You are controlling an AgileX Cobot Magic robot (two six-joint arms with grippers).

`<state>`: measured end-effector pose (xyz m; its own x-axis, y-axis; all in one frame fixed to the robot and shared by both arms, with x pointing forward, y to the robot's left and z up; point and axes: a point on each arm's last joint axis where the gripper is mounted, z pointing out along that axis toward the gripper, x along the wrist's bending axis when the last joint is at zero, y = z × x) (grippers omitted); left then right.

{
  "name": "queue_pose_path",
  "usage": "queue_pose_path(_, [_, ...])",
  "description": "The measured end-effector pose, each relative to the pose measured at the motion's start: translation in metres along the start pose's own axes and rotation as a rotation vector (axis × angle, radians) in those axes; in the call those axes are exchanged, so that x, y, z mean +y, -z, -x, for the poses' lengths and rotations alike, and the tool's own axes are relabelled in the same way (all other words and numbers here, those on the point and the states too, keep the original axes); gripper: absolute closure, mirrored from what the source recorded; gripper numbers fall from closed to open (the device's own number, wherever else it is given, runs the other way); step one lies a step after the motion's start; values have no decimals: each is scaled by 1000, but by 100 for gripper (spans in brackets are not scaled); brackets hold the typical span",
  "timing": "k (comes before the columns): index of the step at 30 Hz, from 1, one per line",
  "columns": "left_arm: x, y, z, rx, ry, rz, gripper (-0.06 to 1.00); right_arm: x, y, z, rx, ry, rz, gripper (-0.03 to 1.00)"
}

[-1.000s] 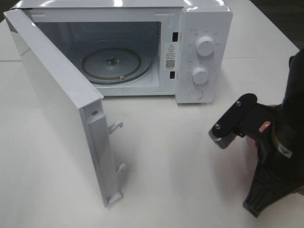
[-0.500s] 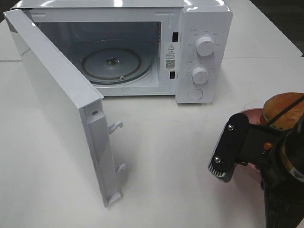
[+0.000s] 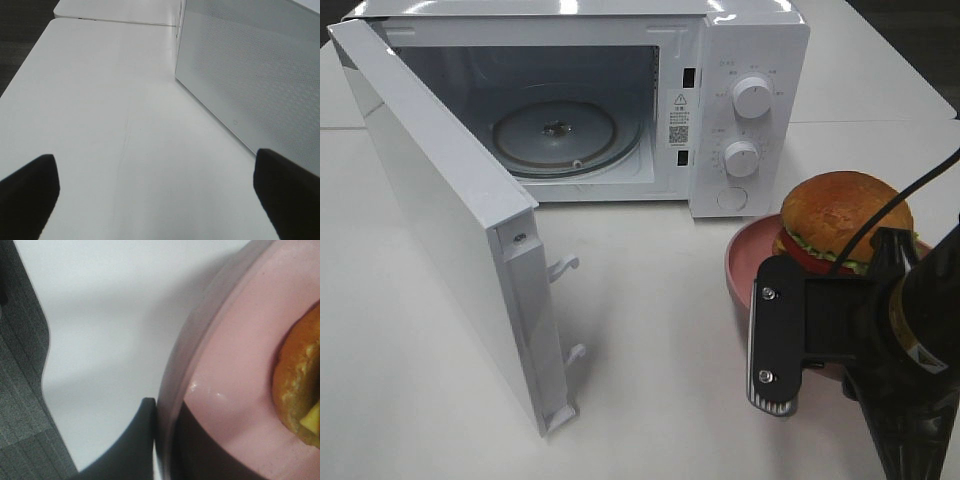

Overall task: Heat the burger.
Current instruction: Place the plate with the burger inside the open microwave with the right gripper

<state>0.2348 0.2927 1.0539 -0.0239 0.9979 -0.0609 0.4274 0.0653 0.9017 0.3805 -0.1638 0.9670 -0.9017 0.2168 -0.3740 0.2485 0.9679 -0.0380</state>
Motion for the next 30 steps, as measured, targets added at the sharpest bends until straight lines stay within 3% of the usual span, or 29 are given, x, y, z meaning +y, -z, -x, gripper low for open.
queue_pose_path(30, [0, 0, 0, 0, 0, 0, -3, 18, 0, 5, -88, 449, 203, 93])
